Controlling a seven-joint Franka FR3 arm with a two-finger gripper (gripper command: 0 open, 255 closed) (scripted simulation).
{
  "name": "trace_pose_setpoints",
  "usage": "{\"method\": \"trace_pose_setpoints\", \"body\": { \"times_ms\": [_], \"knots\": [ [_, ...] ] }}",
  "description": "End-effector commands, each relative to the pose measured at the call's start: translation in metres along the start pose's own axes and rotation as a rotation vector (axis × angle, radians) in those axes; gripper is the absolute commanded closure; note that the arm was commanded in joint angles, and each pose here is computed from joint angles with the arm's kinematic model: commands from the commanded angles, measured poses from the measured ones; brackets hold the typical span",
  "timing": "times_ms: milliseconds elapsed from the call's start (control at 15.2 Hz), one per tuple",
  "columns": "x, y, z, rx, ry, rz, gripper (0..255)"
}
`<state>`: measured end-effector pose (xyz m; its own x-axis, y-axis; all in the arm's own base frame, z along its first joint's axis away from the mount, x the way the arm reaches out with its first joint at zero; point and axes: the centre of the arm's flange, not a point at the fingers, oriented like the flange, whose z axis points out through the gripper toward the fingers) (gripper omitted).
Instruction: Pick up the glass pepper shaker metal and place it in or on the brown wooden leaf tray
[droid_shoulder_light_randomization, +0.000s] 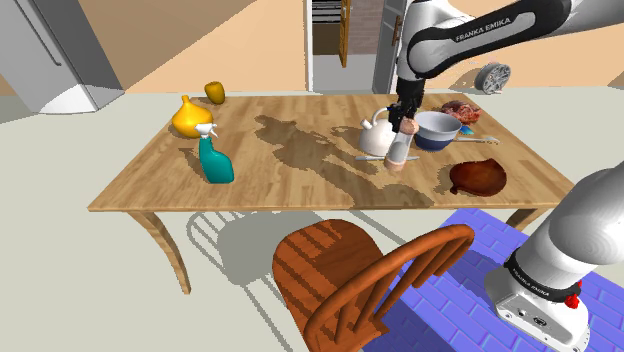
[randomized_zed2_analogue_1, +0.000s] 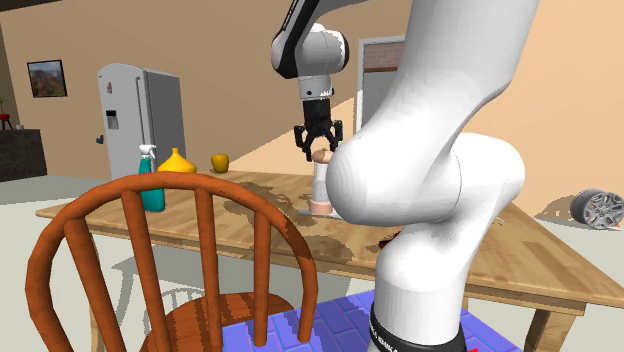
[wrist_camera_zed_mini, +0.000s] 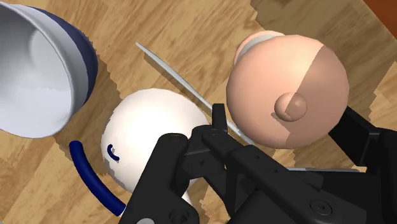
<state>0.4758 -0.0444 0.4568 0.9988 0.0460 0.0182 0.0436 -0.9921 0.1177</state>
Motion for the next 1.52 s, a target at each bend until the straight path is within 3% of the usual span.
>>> {"method": "trace_pose_setpoints", "body": {
  "times_ms": [0,396,1452],
  "knots": [
    [0.001,0.001,-0.011,0.000,0.000,0.000,255],
    [0.001,0.004,-0.038,0.000,0.000,0.000,255],
    [-0.141,0.157,-0.071,0.000,0.000,0.000,255]
  ]
}}
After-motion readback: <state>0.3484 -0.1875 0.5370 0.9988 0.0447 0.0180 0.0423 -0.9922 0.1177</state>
